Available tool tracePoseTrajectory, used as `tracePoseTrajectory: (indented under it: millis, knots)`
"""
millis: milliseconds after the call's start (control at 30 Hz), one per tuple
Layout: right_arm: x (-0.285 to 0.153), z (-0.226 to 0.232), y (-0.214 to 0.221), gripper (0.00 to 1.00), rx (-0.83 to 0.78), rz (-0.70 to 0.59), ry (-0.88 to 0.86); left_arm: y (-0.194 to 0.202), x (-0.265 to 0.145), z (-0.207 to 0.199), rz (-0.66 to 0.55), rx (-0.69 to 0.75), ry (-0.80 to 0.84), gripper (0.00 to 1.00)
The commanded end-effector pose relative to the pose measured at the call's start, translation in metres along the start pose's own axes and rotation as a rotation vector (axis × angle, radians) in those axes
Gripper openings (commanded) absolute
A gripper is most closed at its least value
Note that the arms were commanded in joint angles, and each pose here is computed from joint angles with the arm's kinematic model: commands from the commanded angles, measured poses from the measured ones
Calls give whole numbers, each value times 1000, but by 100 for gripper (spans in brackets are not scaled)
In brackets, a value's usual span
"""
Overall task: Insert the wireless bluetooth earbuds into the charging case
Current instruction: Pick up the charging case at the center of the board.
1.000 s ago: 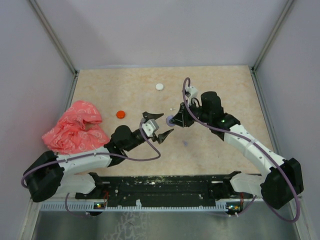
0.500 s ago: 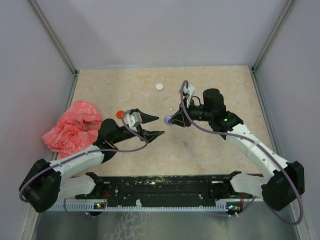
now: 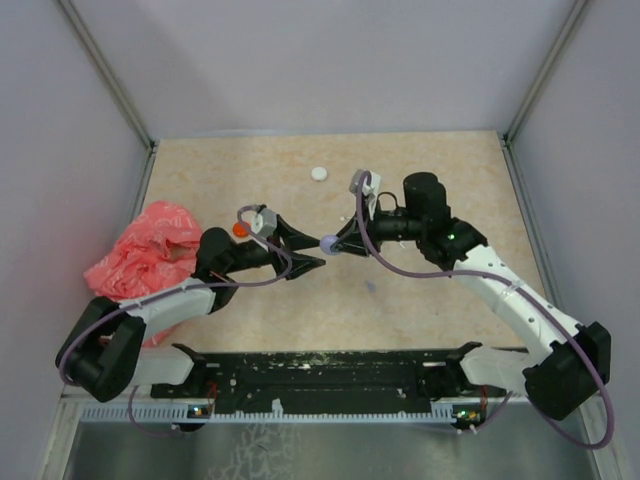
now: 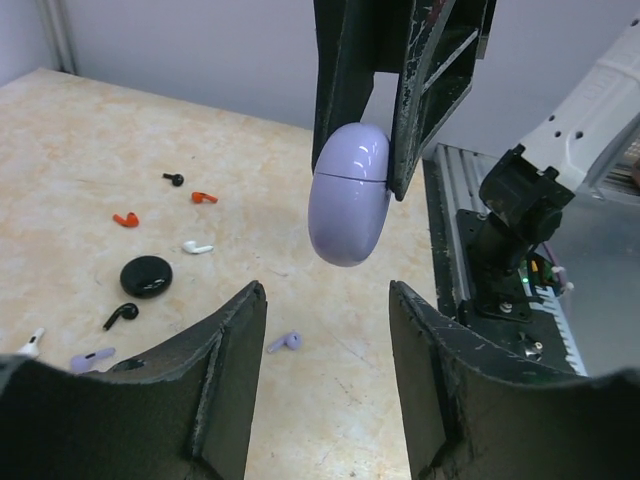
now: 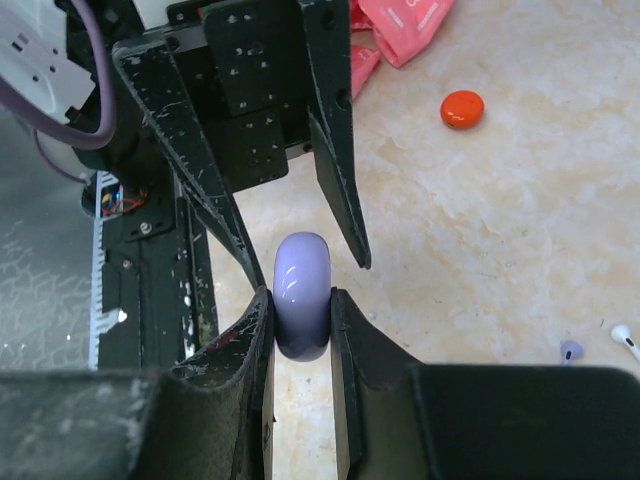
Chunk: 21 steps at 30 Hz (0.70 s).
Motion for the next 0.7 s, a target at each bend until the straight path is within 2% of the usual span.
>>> tracePoseTrajectory:
  millis: [0,667]
  knots:
    - [4,4,-22,0,-101,-29,-56,-18,5,-15,-25,14,125,57]
    - [14,5,-14,0,-112,5,-80,-14,8,-16,5,-16,175,31]
Point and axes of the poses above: each gripper's point midway between its finger pads, its own x axis out along the fingers, its own z axis along the line the jaws close on, y = z × x, the point moved 4 cm from there along -x, back along the fingers, and after that the axes turned 10 degrees about -x, right-handed, at the moved point
